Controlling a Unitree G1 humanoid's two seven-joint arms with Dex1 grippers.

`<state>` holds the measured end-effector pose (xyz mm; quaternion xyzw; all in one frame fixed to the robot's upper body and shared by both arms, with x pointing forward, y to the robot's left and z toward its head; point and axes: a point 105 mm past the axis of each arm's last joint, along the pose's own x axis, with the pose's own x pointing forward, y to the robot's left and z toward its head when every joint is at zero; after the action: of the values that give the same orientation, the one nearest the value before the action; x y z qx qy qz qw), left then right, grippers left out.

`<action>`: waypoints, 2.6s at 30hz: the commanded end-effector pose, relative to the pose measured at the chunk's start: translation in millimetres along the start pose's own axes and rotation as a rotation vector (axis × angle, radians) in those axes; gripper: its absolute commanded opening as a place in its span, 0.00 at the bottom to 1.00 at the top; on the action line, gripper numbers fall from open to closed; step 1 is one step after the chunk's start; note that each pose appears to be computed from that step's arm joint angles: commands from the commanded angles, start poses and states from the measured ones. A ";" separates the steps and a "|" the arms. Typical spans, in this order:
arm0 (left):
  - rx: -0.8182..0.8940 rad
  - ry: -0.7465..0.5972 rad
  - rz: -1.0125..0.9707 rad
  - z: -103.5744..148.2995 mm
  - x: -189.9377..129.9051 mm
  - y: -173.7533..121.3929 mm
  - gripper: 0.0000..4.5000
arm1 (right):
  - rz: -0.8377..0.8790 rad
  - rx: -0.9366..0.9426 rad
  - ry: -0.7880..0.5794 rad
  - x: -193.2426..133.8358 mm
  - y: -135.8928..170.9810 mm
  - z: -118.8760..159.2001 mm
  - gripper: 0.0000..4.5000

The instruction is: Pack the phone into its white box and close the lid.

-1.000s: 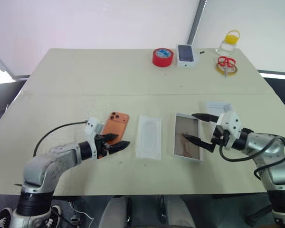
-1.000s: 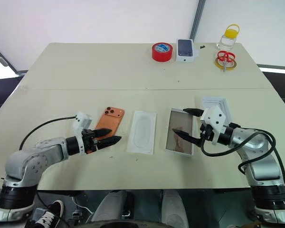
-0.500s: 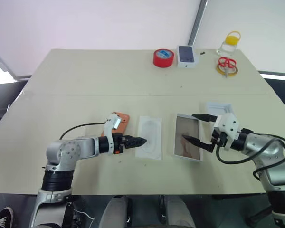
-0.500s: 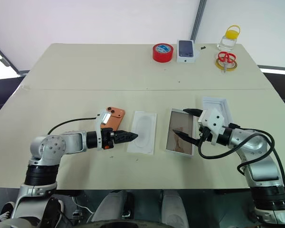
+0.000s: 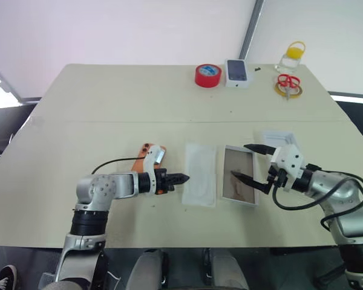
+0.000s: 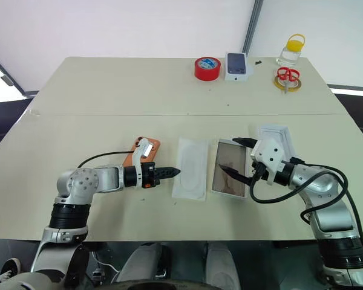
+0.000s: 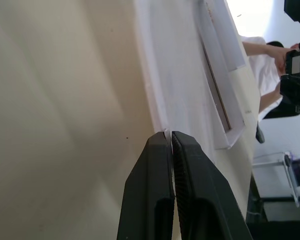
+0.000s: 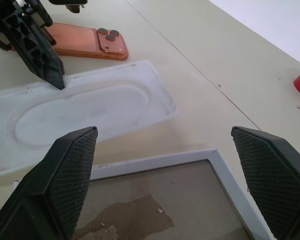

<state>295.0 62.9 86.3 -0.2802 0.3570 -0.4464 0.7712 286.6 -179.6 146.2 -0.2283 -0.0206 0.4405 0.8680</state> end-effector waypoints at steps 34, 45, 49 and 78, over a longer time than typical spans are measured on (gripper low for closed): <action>-0.055 -0.319 -0.066 75.6 -26.4 -16.1 0.00 | 0.394 -0.034 0.217 28.8 65.4 -49.9 0.01; -0.070 -0.242 -0.046 57.8 2.5 -15.7 0.00 | 0.457 -0.075 0.083 58.1 74.6 -19.6 0.21; -0.066 -0.238 -0.054 58.0 2.1 -17.6 0.00 | 0.395 -0.020 0.094 43.8 63.4 -14.4 0.62; 0.008 -0.225 -0.033 50.6 1.5 -26.6 0.72 | 0.039 -0.017 0.003 31.6 -14.7 -10.0 0.63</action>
<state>319.6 59.6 117.7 -0.3482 0.2969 -0.4050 0.7916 313.7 -171.6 113.6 -0.2604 0.0257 0.4678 0.8442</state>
